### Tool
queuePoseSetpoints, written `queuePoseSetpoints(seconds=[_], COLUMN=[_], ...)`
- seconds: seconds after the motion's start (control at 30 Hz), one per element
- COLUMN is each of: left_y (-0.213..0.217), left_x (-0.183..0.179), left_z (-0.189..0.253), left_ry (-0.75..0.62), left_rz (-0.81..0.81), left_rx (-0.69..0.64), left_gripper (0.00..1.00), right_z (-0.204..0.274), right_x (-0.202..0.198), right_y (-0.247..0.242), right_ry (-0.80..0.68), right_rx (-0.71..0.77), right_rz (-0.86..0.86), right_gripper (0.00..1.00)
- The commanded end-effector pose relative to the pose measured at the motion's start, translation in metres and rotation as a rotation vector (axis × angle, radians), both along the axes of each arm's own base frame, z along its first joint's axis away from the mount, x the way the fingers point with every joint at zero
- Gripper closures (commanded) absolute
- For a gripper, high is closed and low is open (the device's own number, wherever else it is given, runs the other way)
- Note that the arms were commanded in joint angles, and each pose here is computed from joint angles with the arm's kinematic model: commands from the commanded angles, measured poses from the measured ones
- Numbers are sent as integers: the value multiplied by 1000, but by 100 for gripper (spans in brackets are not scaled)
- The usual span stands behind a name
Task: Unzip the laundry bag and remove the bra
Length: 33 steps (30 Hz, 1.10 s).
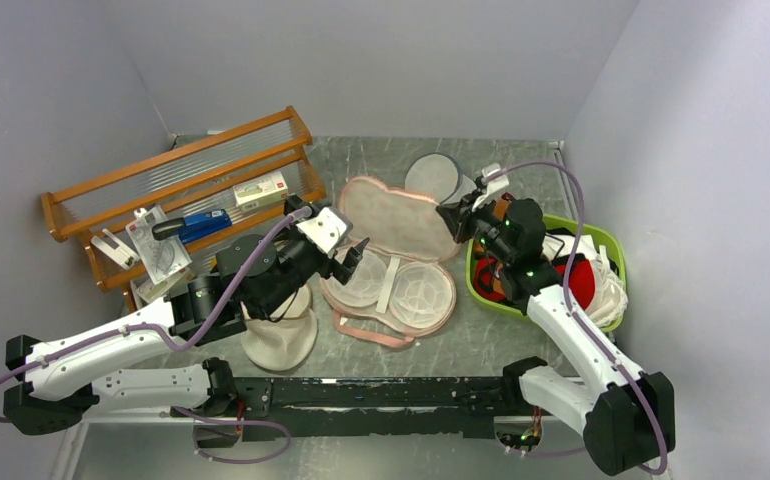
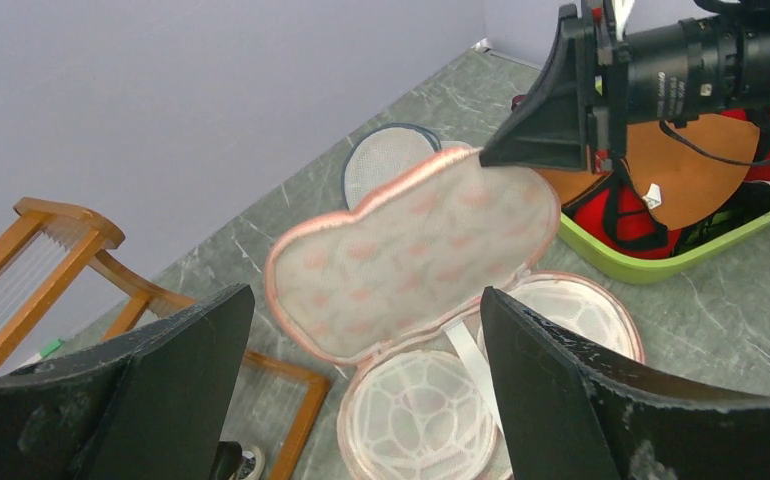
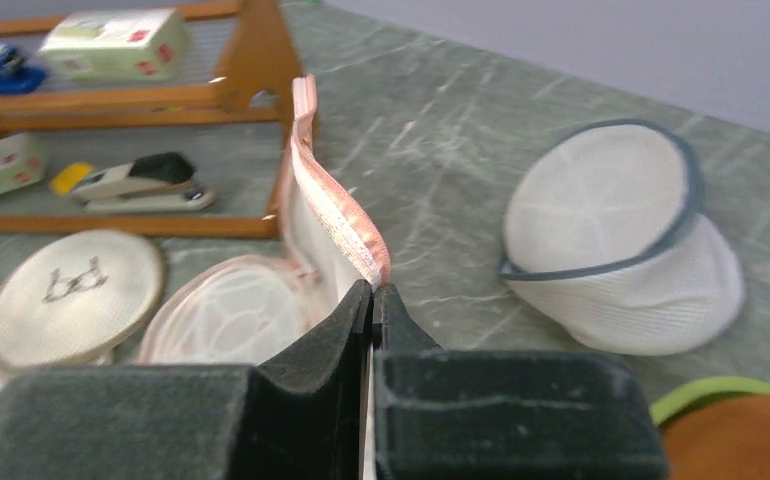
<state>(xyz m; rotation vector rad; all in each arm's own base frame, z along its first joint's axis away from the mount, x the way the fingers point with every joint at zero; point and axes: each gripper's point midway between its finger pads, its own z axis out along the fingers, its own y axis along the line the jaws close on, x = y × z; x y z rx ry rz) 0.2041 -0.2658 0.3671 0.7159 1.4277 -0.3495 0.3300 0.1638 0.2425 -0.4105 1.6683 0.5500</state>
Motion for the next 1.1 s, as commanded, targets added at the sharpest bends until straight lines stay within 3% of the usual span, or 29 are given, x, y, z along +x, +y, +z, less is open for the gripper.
queuePoseSetpoints(seconds=[0.0,0.23,0.4,0.57,0.8,1.07], left_y=[8,6,4,3,1,-1], left_x=[-2,-2,-1,-1,-1,-1], left_z=[24,24,21,18,17,16], left_ry=[-26,-25,-21,-18,-15,-11], left_rz=[13,8,10,11,7,2], left_rx=[-41,-40,-32,-24,-23,-20], left_gripper=[5,5,5,5,5,5], right_z=[4,-33,-61,-92,-121,-177], right_x=[-39,-96,-134,-137,-159,-159], right_y=[33,57,65,56,57,33], right_ry=[-32,119,291,446,703,903], right_rx=[49,132,268,265,389,234], right_rz=[252,468,569,466,432,206], right_gripper=[100,100,100,100,100,100])
